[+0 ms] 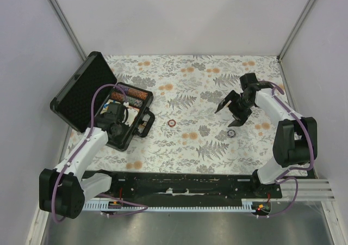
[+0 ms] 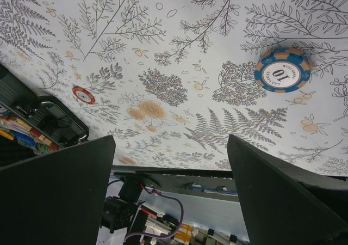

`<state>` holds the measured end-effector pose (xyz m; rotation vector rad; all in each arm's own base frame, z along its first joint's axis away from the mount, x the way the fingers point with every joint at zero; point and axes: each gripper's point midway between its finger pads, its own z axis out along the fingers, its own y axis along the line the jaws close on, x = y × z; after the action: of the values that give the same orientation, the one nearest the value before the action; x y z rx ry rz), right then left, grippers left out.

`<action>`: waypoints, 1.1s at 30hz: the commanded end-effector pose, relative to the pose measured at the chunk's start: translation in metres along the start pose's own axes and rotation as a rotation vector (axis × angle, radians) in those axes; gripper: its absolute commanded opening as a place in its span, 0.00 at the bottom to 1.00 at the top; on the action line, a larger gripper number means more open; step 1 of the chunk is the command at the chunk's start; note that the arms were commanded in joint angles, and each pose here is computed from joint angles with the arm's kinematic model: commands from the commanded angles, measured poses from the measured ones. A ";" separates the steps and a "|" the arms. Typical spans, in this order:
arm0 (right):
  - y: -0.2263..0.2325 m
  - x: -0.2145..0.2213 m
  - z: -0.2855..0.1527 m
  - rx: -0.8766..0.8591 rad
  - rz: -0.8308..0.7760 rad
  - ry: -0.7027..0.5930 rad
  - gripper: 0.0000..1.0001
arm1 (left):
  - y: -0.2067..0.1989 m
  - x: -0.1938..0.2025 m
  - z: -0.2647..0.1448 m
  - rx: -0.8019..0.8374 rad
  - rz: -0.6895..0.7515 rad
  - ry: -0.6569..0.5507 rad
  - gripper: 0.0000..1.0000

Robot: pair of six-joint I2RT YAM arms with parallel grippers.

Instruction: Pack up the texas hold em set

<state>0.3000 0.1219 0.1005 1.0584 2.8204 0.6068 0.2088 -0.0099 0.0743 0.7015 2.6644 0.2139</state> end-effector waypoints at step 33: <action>0.000 -0.009 -0.004 -0.022 0.037 -0.001 0.91 | 0.014 -0.020 -0.018 -0.059 -0.043 -0.101 0.46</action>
<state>0.3030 0.1145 0.1001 1.1004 2.8034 0.6086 0.2126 -0.0054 0.0881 0.6141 2.6070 0.2522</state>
